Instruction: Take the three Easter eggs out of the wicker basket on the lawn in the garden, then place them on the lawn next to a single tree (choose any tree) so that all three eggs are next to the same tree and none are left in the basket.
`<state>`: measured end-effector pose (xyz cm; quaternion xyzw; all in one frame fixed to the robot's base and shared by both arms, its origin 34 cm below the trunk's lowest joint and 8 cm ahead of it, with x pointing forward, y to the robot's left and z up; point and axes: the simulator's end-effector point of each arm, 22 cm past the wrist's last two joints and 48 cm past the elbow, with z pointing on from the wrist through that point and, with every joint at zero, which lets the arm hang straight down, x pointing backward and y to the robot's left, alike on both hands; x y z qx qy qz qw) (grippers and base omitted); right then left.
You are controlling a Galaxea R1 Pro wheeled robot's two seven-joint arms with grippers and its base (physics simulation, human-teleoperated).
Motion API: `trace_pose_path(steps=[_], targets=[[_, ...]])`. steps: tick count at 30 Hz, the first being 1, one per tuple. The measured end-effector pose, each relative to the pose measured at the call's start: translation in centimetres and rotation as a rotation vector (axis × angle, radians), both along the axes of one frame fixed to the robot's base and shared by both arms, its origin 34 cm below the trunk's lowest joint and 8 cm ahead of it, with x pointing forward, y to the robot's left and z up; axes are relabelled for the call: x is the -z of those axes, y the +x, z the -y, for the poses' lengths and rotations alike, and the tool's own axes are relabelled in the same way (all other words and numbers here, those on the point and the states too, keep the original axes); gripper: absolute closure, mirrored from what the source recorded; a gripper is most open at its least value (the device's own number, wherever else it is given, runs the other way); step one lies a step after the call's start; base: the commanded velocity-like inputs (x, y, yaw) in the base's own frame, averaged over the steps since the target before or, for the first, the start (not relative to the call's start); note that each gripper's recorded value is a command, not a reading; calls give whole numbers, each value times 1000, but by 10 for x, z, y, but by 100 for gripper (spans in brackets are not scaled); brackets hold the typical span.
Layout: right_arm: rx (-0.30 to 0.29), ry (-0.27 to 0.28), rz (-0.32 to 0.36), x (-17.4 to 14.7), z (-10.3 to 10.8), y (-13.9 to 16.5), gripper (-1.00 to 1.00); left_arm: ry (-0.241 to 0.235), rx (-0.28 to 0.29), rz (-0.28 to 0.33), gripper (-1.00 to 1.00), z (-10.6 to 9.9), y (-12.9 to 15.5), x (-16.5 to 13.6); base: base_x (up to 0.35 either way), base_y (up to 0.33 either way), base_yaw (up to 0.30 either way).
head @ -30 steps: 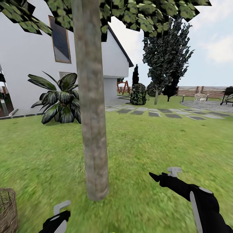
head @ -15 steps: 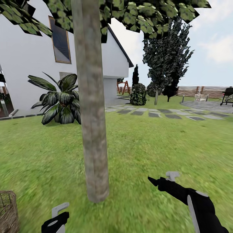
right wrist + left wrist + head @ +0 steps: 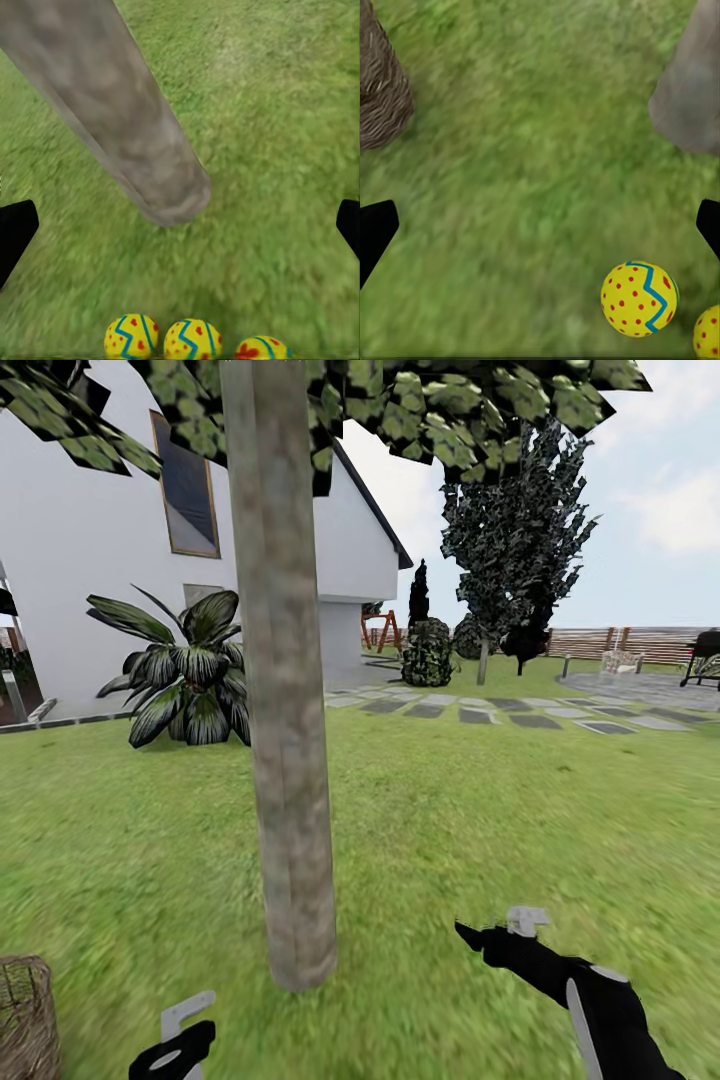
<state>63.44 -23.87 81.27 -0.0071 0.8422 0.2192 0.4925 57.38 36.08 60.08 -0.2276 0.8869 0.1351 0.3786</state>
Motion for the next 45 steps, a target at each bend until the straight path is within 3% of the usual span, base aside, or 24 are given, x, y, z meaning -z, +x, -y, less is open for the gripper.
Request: trace_pose_path(steps=[2, 6, 12, 22, 30, 34, 40, 45], targets=[[-1, 8, -35, 16, -1, -3, -100, -2, 2, -3, -100, 1, -1, -2, 0, 0, 0], [6, -4, -42, 28, 2, -7, -100, -14, 15, -2, -100, 6, 0, -7, 0, 0, 0], [61, -43, -87, 46, 13, -18, -100, -32, 35, 1, -100, 11, 1, -15, 0, 0, 0], [72, -48, -133, 75, 8, -33, -100, -53, 59, -60, -100, 17, -39, 0, 0, 0, 0], [62, -47, -152, 92, 2, -46, -100, -22, 55, -102, -100, 11, -72, 8, 0, 0, 0], [56, -44, -167, 103, -2, -55, -100, -27, 60, -96, -100, 28, -79, 8, 0, 0, 0], [59, -49, -189, 112, 1, -66, -100, -32, 63, -99, -100, 36, -89, 5, 0, 0, 0], [101, -85, -224, 127, 15, -79, -100, -58, 87, -99, -100, 44, -96, 3, 0, 0, 0]])
